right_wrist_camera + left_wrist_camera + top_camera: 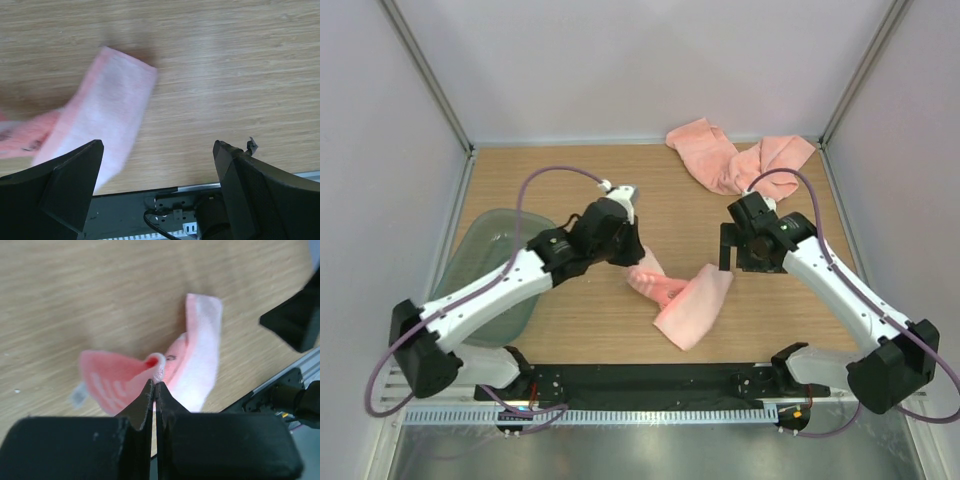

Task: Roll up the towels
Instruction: Flatten the towel

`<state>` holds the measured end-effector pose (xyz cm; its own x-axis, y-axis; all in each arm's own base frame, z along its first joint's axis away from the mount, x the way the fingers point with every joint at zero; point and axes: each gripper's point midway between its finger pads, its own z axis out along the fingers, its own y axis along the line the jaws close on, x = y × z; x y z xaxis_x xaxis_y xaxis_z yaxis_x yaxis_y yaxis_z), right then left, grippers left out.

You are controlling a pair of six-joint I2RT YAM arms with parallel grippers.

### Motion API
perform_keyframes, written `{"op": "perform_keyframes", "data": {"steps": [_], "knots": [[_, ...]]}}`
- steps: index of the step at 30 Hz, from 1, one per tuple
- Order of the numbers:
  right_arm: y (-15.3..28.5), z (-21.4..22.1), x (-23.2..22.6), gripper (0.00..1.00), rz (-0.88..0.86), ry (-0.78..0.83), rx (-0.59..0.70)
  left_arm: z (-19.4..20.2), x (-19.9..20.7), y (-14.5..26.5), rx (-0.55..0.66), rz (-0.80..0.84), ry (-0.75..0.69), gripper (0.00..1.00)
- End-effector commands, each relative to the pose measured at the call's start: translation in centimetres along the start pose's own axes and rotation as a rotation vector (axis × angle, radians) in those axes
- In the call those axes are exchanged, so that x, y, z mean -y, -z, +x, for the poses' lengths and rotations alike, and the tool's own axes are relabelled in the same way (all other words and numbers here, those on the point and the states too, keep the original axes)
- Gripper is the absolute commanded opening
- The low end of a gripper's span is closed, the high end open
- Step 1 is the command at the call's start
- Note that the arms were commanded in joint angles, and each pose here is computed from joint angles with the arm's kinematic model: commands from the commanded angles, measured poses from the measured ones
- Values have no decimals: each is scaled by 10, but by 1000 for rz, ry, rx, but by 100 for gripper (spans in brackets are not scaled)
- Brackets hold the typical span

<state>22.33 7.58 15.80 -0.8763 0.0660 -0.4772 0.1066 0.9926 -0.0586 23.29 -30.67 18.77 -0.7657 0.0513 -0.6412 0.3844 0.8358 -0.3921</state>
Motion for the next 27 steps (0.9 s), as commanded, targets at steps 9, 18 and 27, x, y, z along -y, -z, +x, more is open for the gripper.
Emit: {"op": "perform_keyframes", "data": {"steps": [9,18,27], "knots": [[-50,-10,-76,100,-190,-16,-110,3,-43,45,63,-128,-46,0],[-69,-56,-164,100,-368,-27,-97,14,-50,39,46,-139,-40,0],[-131,-50,-188,96,-306,-3,-165,15,-60,44,50,-168,-63,0]]}}
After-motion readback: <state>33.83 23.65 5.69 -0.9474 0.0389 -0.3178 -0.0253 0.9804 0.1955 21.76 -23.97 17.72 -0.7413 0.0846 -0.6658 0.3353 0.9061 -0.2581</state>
